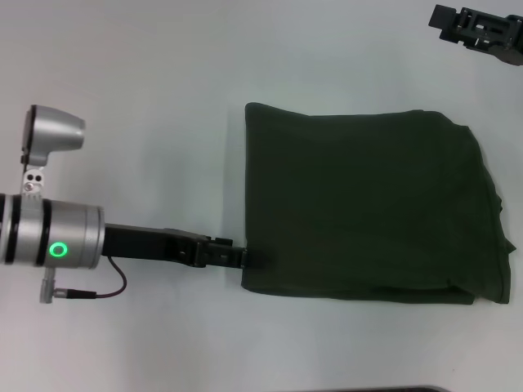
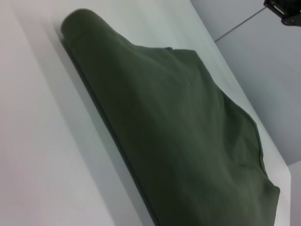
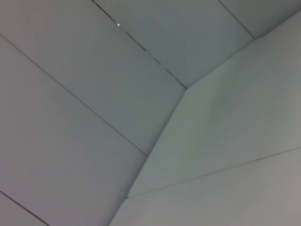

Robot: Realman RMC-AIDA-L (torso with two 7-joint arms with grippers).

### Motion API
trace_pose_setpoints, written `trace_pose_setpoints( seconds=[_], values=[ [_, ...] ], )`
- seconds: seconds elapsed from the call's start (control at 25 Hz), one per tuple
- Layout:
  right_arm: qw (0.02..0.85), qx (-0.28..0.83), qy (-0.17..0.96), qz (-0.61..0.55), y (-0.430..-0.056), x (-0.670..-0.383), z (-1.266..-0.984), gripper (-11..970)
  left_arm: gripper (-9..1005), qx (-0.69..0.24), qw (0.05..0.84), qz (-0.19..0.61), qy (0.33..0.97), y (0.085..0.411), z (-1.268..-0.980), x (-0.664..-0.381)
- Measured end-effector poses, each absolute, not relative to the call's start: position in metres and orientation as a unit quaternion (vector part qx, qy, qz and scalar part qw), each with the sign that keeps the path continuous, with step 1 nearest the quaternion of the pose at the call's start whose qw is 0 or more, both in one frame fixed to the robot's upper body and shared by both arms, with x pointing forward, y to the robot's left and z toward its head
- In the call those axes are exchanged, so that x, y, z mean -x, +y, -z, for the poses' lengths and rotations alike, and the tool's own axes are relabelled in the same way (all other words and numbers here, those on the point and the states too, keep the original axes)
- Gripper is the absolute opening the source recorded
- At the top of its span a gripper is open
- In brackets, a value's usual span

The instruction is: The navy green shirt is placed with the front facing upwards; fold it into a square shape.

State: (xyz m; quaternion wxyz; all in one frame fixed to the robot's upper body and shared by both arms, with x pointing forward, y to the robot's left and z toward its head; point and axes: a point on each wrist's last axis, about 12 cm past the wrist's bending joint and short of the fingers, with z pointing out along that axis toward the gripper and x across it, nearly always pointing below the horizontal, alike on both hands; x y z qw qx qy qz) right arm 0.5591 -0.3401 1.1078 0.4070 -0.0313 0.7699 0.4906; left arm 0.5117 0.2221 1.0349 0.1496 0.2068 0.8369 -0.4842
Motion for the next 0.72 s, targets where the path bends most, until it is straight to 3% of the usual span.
trace_pose_setpoints(
  seconds=[0.24,0.72],
  values=[
    [0.407,0.031,0.770,-0.491,-0.3399,-0.5591,-1.1080,780,954,-0.212,0.145,0.484,0.836,0.2145,-1.0325,-0.5104],
    [0.406,0.030,0.769,-0.493,-0.3409,-0.5570,-1.1072,780,888,-0.218,0.148,0.484,0.834,0.2114,-1.0334,-0.5120]
  ],
)
